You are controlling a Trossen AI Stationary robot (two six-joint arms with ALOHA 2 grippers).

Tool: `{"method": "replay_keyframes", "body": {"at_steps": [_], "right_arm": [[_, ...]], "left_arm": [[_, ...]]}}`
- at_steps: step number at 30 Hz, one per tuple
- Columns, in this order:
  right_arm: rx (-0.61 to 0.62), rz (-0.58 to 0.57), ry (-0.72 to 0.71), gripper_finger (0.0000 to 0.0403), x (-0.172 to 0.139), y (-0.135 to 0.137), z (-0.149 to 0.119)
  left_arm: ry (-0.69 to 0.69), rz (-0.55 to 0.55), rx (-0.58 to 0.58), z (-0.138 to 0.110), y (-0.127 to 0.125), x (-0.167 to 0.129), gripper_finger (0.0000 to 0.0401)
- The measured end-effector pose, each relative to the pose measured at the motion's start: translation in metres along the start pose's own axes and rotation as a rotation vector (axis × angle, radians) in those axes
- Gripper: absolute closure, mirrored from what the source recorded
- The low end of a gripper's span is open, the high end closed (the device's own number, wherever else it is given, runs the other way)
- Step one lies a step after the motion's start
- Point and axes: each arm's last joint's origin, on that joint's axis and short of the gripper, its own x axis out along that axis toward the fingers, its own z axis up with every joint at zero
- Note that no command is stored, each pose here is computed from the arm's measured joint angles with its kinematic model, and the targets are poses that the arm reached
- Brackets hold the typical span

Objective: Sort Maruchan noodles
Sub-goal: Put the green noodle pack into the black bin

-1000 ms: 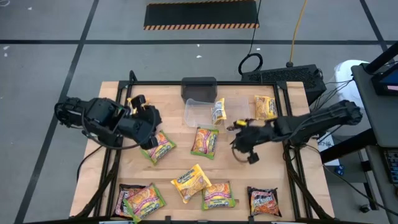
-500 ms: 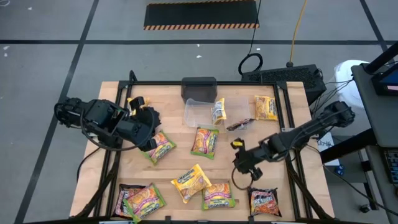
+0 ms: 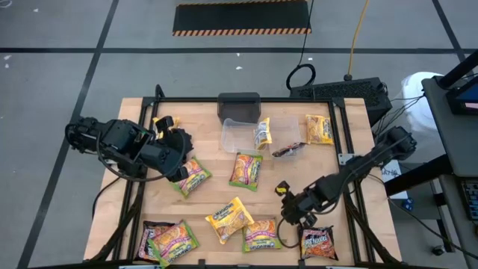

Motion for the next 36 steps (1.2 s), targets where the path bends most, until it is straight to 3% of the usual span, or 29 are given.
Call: {"method": "replay_keyframes", "body": {"at_steps": [4, 15, 24, 36], "right_arm": [[0.006, 0.063, -0.038, 0.0332, 0.009, 0.007, 0.006], [0.002, 0.088, -0.172, 0.0332, 0.005, 0.035, 0.023], [-0.077, 0.045, -0.151, 0.0332, 0.008, 0.045, 0.023], [-0.204, 0.059, -0.06, 0.0332, 0.044, 0.051, 0.019]], "left_arm": [[0.0, 0.0, 0.0, 0.0, 0.0, 0.0, 0.0352], [0.0, -0.001, -0.006, 0.0, 0.0, 0.0, 0.0352], [-0.003, -0.002, -0.034, 0.0, 0.0, 0.0, 0.0352], [-0.003, -0.003, -0.067, 0.0, 0.0, 0.0, 0.0352]]}}
